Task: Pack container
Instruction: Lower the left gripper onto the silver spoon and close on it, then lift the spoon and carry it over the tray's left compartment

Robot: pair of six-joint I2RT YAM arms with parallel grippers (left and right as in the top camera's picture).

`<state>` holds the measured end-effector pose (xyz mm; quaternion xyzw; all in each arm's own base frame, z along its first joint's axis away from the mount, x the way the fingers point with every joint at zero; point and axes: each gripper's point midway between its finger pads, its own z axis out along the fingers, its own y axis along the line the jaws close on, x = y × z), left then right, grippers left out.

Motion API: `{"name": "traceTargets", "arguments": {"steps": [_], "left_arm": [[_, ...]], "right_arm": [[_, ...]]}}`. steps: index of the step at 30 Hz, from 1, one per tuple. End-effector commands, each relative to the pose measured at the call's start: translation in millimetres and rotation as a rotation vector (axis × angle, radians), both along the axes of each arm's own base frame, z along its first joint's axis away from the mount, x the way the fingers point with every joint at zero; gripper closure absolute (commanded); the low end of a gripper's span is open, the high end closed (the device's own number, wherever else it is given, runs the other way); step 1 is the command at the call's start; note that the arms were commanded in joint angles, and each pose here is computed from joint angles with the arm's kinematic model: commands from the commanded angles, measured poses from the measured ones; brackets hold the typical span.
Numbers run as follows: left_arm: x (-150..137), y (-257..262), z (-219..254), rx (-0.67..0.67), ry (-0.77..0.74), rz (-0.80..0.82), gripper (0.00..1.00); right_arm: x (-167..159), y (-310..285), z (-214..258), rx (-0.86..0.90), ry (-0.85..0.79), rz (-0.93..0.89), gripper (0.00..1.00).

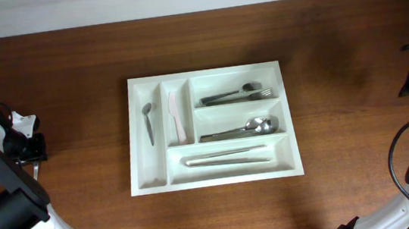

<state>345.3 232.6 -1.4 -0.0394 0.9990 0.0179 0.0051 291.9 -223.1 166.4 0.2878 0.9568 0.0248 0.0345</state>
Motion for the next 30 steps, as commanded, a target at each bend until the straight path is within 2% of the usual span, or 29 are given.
{"name": "traceTargets", "arguments": {"steps": [1, 9, 17, 23, 30], "left_arm": [[-1.8, -1.0, -5.1, -0.016, 0.004, 0.003, 0.76], [-1.8, -1.0, -5.1, -0.016, 0.004, 0.025, 0.97], [4.2, -1.2, 0.4, -0.010, -0.008, 0.061, 0.98], [37.9, -1.6, 34.1, 0.013, -0.088, 0.159, 0.98], [95.9, -69.5, 102.7, -0.220, -0.258, 0.082, 0.98]], "right_arm": [[-1.4, 0.1, 4.9, -0.003, -0.014, -0.016, 0.01], [-1.4, 0.1, 4.9, -0.003, -0.014, -0.016, 0.01], [-1.4, 0.1, 4.9, -0.003, -0.014, -0.016, 0.01], [-1.4, 0.1, 4.9, -0.003, -0.014, -0.016, 0.01], [-1.4, 0.1, 4.9, -0.003, -0.014, -0.016, 0.01]]}}
